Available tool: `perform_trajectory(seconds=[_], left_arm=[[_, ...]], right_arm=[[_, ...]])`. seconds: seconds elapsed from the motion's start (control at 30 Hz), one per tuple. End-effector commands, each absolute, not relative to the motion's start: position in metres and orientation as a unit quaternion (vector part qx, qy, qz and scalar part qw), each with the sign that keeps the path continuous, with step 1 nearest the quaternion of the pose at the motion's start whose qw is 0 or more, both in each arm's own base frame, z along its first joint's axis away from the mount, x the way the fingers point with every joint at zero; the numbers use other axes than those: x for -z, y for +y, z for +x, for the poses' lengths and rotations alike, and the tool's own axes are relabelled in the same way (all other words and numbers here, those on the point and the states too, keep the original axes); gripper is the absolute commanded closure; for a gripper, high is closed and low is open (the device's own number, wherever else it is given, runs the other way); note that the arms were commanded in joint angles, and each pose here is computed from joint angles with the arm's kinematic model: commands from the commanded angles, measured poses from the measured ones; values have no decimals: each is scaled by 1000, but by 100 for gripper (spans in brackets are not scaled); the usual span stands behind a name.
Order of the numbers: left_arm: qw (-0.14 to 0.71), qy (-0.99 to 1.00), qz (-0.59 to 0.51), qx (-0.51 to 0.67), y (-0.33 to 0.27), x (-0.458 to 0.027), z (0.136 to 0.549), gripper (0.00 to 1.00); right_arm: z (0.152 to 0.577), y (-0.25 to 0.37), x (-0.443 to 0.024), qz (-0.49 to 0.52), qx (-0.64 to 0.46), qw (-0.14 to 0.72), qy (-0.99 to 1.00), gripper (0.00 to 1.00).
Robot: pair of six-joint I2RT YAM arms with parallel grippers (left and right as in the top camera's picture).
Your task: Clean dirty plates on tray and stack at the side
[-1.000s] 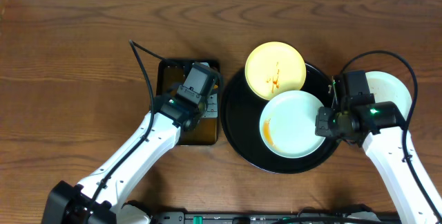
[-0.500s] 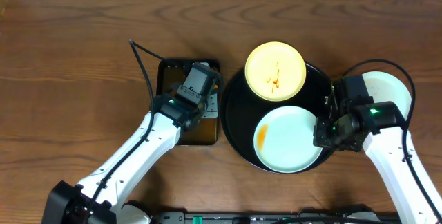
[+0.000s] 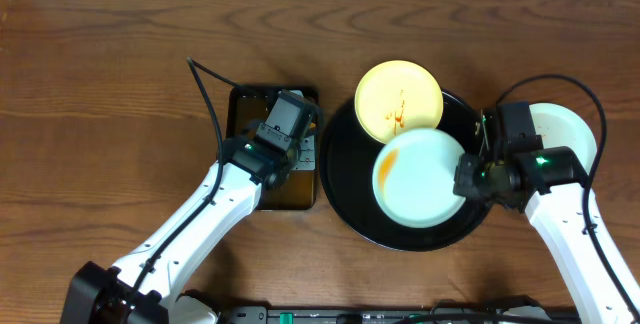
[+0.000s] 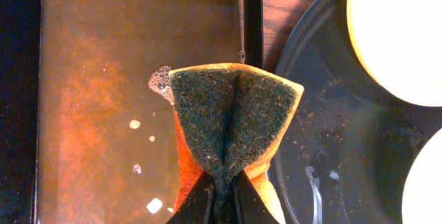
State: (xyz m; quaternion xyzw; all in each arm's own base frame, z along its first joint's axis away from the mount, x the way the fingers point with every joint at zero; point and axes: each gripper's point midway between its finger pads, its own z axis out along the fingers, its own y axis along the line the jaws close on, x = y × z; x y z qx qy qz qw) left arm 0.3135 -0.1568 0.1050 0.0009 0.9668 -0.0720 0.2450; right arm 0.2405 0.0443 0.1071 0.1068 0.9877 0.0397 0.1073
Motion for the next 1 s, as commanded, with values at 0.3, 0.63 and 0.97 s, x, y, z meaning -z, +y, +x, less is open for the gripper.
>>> perform_trajectory(seconds=[0.3, 0.63, 0.97], left_arm=[[249, 966, 2, 65, -153, -105, 315, 92], [249, 966, 2, 64, -153, -105, 315, 92], [249, 966, 7, 63, -153, -105, 315, 92]], right_arm=[[266, 36, -122, 76, -10, 168, 983, 99], [288, 33, -146, 57, 30, 224, 973, 99], [259, 35, -127, 60, 8, 146, 987, 68]])
